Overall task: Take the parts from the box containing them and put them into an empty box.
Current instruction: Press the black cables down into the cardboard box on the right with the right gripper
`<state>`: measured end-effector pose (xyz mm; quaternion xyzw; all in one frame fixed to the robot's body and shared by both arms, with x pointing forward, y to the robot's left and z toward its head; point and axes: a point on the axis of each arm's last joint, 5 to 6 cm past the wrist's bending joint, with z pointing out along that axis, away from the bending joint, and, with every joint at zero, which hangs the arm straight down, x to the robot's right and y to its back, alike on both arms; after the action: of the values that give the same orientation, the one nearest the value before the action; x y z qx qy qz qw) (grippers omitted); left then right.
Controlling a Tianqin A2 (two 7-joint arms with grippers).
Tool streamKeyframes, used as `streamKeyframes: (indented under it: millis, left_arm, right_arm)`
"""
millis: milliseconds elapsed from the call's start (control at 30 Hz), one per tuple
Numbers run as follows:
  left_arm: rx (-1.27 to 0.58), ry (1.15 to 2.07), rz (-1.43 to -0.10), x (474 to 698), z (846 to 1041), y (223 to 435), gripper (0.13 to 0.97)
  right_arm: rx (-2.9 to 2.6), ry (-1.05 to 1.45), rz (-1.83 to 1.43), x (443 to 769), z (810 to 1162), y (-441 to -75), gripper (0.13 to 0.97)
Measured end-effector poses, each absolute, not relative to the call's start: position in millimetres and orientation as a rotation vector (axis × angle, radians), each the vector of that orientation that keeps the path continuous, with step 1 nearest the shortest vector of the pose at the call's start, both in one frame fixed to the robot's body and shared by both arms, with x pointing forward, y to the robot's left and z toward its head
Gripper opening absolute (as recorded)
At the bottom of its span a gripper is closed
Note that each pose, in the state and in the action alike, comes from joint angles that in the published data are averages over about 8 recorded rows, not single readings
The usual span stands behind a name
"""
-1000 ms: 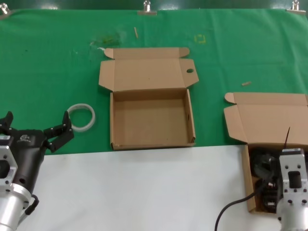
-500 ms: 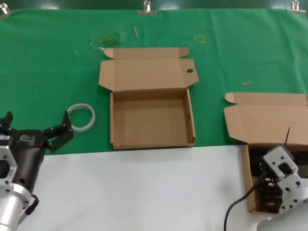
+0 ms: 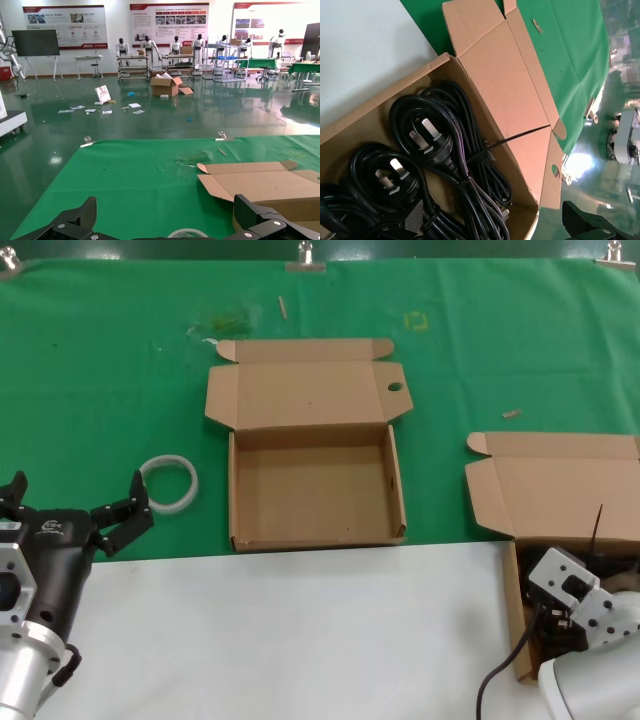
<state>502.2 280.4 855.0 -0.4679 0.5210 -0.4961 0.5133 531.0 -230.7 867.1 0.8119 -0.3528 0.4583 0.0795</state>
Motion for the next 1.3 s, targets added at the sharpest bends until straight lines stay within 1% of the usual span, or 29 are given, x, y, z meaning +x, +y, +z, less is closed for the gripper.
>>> streamKeyframes:
  millis: [367,1033,1300]
  left_arm:
    - [-1.125,1.253,-1.193,502.2,855.0,280.4,0.966]
    - [-1.125,1.253,-1.193,502.2,855.0,280.4,0.966]
    - [-1.125,1.253,-1.193,502.2,855.0,280.4,0.966]
  right_arm:
    - [2.419,-0.998,1.380,537.4,868.2,-240.1,0.966]
    - [2.367,-0.961,1.354,539.8,858.5,-253.5,0.957]
    - [2.369,-0.951,1.356,542.0,854.8,-254.2,0.890]
